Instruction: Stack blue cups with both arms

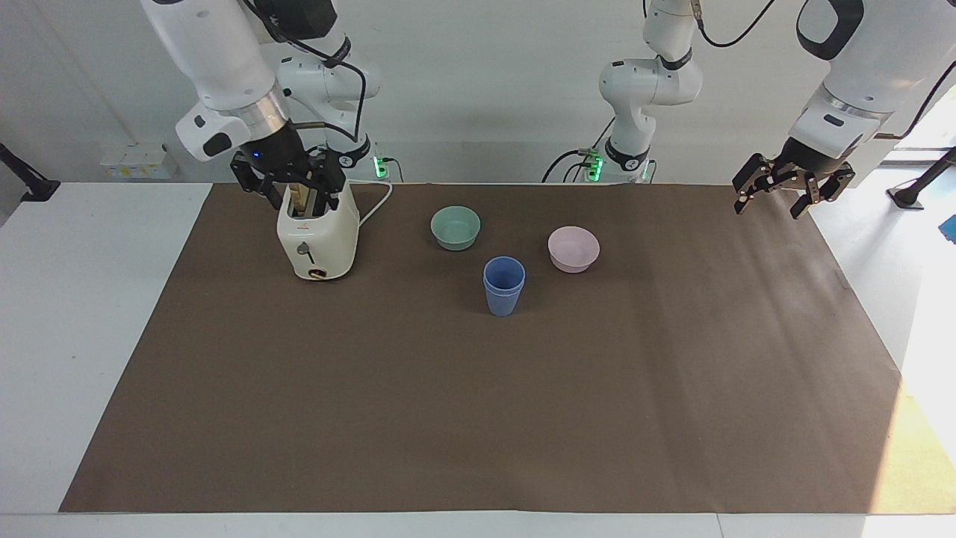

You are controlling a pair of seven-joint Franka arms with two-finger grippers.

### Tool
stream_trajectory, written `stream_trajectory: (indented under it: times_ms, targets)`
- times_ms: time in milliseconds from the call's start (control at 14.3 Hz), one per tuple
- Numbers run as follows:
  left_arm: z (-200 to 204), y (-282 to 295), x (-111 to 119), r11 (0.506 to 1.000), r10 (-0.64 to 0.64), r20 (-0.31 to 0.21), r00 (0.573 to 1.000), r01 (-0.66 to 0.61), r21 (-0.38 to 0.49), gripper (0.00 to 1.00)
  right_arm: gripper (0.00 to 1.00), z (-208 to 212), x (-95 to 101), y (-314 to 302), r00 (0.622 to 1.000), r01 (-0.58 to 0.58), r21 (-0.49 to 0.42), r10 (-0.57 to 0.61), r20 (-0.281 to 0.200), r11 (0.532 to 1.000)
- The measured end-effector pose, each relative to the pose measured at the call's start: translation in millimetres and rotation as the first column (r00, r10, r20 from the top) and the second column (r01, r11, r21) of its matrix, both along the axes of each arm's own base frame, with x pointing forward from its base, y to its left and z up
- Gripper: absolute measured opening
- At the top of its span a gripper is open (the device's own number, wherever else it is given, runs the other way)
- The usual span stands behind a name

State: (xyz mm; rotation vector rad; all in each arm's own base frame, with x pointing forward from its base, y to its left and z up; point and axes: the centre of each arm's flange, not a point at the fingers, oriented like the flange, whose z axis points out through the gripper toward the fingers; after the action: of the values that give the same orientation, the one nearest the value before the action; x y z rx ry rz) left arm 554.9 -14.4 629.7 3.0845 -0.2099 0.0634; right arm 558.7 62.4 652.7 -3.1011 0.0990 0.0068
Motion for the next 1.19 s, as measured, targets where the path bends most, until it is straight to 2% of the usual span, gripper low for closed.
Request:
stream_trajectory:
  times_ms: [140, 279, 419, 559, 1188]
  targets:
    - [0.0, -0.1, 0.0, 1.0, 0.0, 0.0, 1.0, 0.0, 0.0, 1.0, 1.0, 18.8, -12.2, -7.6, 0.999, -0.04, -0.034, 0.041, 0.033, 0.999]
    - [0.0, -0.1, 0.0, 1.0, 0.0, 0.0, 1.0, 0.0, 0.0, 1.0, 1.0, 13.6, -19.5, -18.5, 0.998, -0.059, -0.04, 0.06, 0.02, 0.997]
    - [0.0, -0.1, 0.0, 1.0, 0.0, 0.0, 1.0, 0.0, 0.0, 1.0, 1.0, -7.9, -18.2, -21.9, 0.998, -0.063, -0.041, 0.063, 0.004, 0.997]
    - [-0.1, -0.2, -0.1, 1.0, 0.0, -0.001, 1.0, 0.0, 0.0, 1.0, 1.0, -16.8, -16.1, -11.2, 0.997, -0.081, -0.038, 0.082, 0.01, 0.996]
    - [0.0, -1.3, -0.1, 1.0, -0.002, -0.001, 1.0, 0.002, 0.0, 1.0, 1.0, -15.8, -18.9, -2.0, 0.997, -0.077, -0.02, 0.078, 0.013, 0.997]
